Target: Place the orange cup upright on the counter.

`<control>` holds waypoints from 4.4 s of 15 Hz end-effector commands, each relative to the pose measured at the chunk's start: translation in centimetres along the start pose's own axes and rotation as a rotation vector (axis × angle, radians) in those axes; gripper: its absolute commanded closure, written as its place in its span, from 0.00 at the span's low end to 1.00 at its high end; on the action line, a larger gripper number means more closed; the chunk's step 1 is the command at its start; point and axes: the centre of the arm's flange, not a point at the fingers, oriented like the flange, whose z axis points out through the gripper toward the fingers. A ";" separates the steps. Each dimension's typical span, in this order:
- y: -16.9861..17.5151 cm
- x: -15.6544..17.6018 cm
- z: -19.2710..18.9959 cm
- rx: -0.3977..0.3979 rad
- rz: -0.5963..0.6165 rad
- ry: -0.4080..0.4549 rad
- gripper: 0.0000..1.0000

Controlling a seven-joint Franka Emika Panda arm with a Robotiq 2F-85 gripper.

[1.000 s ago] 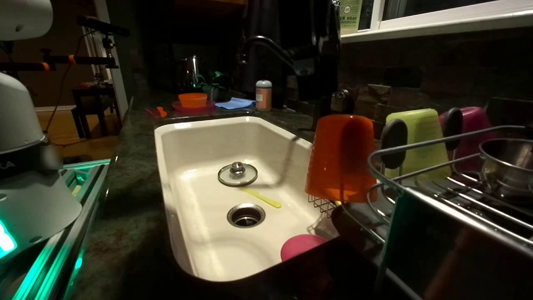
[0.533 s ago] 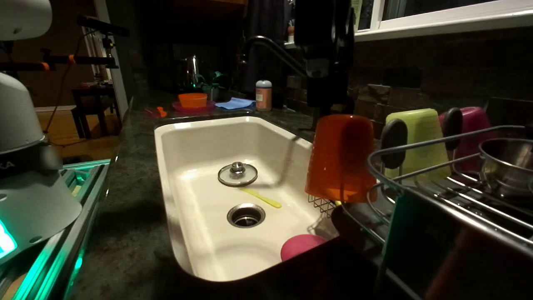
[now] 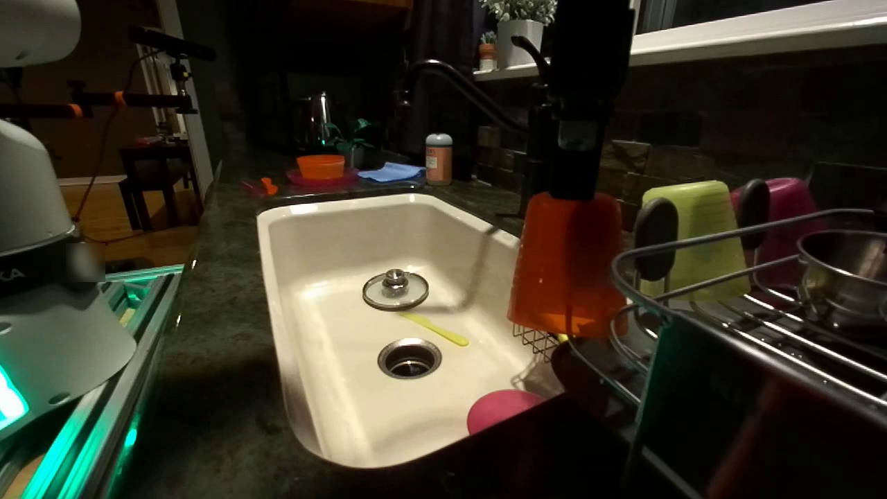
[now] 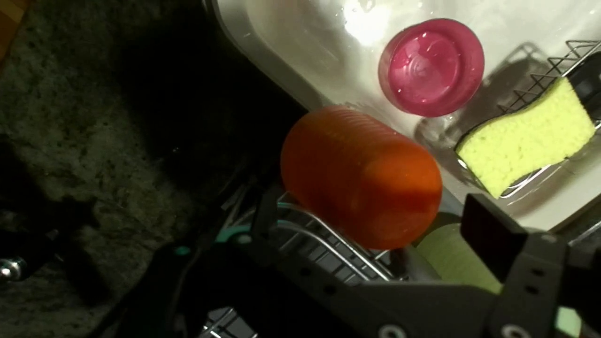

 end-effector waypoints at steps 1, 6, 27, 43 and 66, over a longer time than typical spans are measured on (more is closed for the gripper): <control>-0.5 1.7 0.9 0.045 -0.021 -0.072 0.00; -0.3 2.8 1.6 0.043 -0.001 -0.128 0.00; 1.9 5.9 2.4 0.055 0.116 -0.266 0.00; 0.4 6.5 4.2 -0.005 0.163 -0.372 0.37; -0.6 4.8 -0.8 0.030 0.193 -0.321 0.56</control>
